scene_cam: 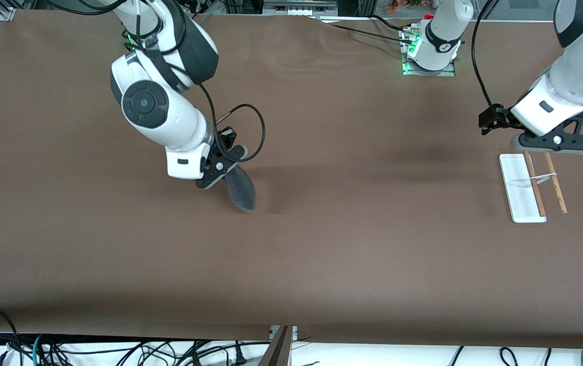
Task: Pass towel and hang on rack
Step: 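Lift the towel with the right gripper while the left gripper moves toward it, then raise the towel with the right gripper while the left gripper approaches it, then close the left gripper on the hanging towel's grey edge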
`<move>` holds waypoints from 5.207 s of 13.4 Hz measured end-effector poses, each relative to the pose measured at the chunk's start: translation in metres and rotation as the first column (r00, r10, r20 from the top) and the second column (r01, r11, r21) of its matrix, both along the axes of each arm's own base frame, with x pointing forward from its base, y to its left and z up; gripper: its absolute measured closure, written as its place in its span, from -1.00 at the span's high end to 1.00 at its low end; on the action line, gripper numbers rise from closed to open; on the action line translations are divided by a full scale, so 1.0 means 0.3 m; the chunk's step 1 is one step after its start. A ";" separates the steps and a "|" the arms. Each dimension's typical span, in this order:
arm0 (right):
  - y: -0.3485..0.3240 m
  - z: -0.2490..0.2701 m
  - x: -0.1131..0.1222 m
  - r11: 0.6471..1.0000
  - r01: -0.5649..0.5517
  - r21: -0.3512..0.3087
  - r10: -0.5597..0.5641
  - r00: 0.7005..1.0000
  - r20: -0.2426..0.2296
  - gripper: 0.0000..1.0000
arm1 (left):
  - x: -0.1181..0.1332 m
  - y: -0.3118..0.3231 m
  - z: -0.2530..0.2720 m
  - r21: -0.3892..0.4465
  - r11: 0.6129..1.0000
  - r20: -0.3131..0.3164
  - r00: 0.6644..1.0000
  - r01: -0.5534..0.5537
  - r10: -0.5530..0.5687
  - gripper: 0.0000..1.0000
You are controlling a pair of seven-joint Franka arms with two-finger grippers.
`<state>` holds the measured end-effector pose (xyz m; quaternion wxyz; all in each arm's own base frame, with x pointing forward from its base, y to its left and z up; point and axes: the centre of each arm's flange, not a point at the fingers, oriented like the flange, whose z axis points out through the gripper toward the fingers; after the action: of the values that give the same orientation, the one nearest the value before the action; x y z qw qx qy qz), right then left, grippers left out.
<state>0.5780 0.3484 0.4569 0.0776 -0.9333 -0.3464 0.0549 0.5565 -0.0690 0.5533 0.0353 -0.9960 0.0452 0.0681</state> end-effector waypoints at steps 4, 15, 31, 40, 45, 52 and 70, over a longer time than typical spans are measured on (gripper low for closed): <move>0.089 0.104 -0.054 0.998 -0.048 0.044 0.046 0.998 0.038 -0.96 | 0.013 -0.063 -0.056 -0.180 0.982 -0.048 0.996 0.059 -0.069 1.00; 0.347 0.231 -0.230 0.965 -0.178 0.190 0.161 0.982 0.097 -0.96 | 0.133 -0.281 -0.268 -0.753 0.438 0.300 0.849 0.491 -0.434 1.00; 0.487 0.293 -0.344 0.903 -0.348 0.254 0.304 0.932 0.197 -0.96 | 0.152 -0.703 -0.799 -0.431 -0.314 0.900 0.377 0.846 -0.219 1.00; 0.542 0.317 -0.386 0.878 -0.389 0.278 0.327 0.913 0.244 -0.96 | 0.195 -0.620 -0.998 -0.387 -0.319 0.922 0.351 0.865 -0.165 1.00; 0.588 0.328 -0.420 0.860 -0.407 0.308 0.333 0.905 0.265 -0.96 | 0.116 -0.684 -1.160 -0.439 -0.431 0.883 0.468 0.788 -0.042 1.00; 0.607 0.330 -0.424 0.860 -0.389 0.329 0.307 0.911 0.274 -0.96 | 0.053 -0.700 -1.189 -0.441 -0.535 0.842 0.538 0.721 0.032 -0.26; 0.593 0.295 -0.390 0.640 -0.758 0.124 0.645 0.618 0.450 -0.96 | 0.006 -0.621 -1.353 -0.696 -0.523 0.595 0.803 0.492 -0.036 1.00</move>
<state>0.4609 0.5264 0.5453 0.1252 -0.6884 -0.6992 -0.1467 0.5582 -0.2554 0.1473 -0.7806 -0.4923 0.3533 -0.1530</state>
